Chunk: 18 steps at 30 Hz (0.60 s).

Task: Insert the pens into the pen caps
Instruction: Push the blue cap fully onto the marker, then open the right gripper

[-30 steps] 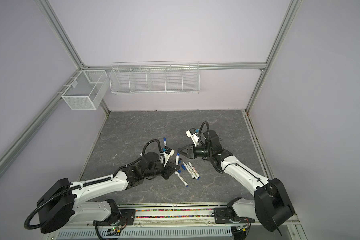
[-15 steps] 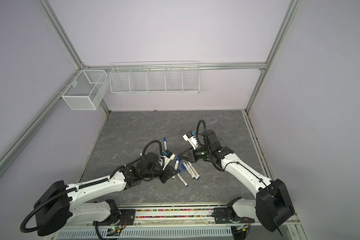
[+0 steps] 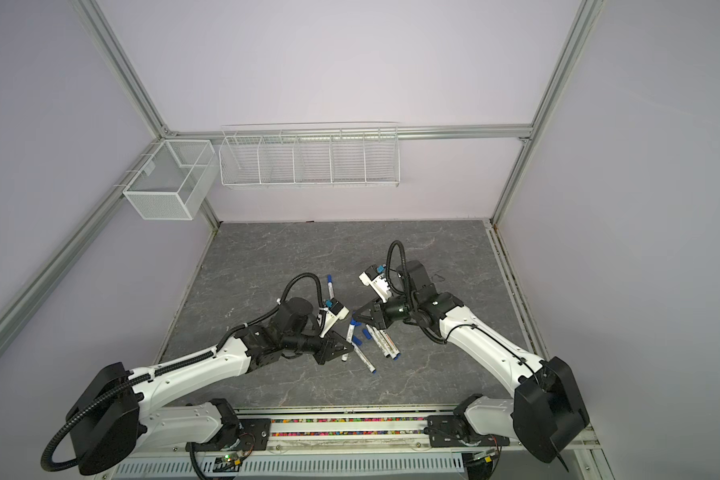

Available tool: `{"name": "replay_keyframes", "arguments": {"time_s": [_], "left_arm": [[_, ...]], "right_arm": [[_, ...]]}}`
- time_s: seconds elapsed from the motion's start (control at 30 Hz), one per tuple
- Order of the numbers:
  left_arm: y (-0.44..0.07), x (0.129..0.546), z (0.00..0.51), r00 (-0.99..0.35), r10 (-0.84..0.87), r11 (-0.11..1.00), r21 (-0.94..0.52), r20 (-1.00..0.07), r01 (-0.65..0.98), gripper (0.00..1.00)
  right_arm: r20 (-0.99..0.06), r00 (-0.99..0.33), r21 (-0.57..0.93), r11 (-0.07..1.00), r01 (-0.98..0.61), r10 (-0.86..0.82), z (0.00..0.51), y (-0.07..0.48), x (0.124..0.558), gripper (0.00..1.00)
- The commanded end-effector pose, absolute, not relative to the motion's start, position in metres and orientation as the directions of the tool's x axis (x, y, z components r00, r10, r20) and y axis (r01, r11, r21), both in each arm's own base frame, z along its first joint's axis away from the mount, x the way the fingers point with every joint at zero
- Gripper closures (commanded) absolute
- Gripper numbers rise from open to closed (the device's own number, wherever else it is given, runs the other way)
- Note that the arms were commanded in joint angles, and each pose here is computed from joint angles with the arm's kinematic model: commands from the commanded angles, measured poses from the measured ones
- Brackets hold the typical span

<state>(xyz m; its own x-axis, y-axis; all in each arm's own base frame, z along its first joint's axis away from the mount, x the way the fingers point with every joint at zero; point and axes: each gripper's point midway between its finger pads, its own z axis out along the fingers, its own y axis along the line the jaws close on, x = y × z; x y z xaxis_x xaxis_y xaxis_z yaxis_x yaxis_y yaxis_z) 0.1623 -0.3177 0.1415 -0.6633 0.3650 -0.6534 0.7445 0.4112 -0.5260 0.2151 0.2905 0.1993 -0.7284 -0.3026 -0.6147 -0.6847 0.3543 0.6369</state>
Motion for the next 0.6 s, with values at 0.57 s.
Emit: {"name": "replay_keyframes", "arguments": {"time_s": [0.57], "left_arm": [[-0.302, 0.261, 0.270, -0.454, -0.100, 0.579, -0.423, -0.885, 0.697, 1.00]], "right_arm": [[-0.187, -0.817, 0.764, 0.443, -0.470, -0.545, 0.098, 0.284, 0.128, 0.93]]}}
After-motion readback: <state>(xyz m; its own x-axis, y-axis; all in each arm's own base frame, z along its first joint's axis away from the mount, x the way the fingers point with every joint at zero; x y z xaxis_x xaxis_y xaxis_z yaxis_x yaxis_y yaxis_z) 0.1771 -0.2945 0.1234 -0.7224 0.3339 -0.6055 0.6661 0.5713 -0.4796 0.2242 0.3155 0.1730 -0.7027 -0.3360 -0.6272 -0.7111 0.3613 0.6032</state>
